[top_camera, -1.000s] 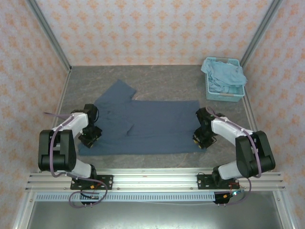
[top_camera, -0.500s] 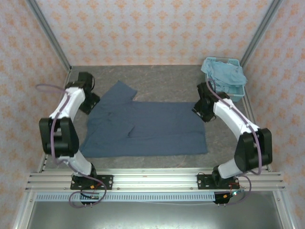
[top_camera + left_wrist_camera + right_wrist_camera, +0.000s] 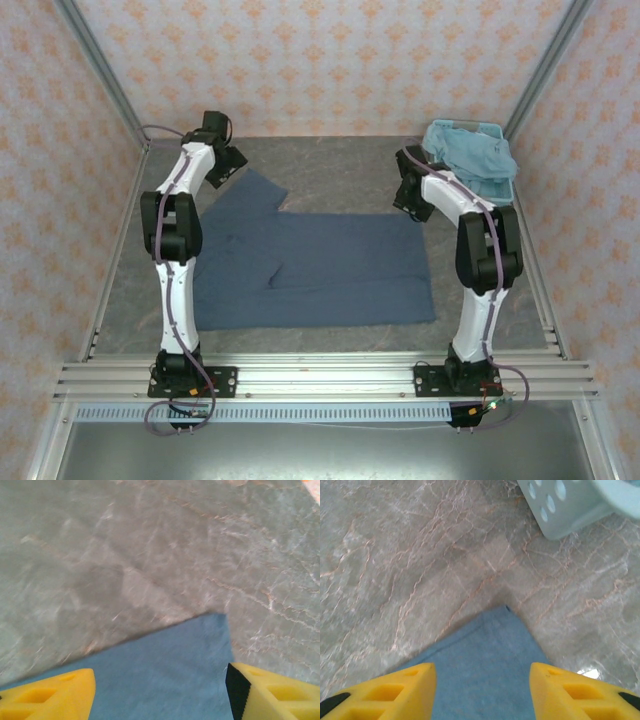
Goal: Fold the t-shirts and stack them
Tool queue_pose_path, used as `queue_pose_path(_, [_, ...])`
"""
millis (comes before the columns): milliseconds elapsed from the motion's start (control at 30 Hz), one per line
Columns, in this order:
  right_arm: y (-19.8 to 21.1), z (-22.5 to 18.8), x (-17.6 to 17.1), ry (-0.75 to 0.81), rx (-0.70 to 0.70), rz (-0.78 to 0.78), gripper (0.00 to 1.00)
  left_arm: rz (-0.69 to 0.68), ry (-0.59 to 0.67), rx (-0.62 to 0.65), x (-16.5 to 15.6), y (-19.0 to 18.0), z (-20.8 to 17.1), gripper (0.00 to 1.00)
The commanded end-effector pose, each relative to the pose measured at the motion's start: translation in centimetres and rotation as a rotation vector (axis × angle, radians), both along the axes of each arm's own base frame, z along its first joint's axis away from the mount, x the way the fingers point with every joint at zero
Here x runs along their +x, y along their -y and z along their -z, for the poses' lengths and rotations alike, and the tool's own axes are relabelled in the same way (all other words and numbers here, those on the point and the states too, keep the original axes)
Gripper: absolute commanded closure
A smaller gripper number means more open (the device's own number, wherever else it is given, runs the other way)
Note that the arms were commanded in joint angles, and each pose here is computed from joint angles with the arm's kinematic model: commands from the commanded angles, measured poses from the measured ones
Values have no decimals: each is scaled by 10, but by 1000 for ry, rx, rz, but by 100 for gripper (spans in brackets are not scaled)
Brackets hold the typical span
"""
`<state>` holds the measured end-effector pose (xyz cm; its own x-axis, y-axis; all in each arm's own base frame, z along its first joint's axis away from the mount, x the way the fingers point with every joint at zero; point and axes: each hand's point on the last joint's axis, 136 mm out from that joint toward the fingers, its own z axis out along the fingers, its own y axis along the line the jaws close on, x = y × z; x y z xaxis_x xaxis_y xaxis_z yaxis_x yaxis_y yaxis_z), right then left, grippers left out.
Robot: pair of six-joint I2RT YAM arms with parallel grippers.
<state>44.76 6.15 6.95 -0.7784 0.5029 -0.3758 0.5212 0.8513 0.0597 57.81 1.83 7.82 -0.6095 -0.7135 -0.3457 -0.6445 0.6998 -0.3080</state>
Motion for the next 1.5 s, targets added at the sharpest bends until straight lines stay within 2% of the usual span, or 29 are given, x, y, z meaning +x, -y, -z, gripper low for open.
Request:
queue_pose_path(0, [18,11,6,-17,-88,29,47,58,64,24,21,9,-14,28])
queue_pose_path(267, [35,31,5,-47,-103,79,47,90,38,68,30,26,7,26])
queue_pose_path(600, [26,58,22,-39,-2,79,50,97,39,125,32,24,4,25])
queue_pose_path(733, [24,65,19,-56,9,95,60,87,20,143,32,20,10,24])
queue_pose_path(933, [26,63,13,-68,13,117,85,8,-15,177,26,10,16,22])
queue_pose_path(1067, [27,57,10,-63,19,135,98,-11,-20,218,25,7,20,19])
queue_pose_path(1233, [21,49,7,-57,25,128,100,-12,-46,263,27,8,30,19])
queue_pose_path(1467, [11,40,4,-42,50,110,100,-3,-51,239,33,16,45,20])
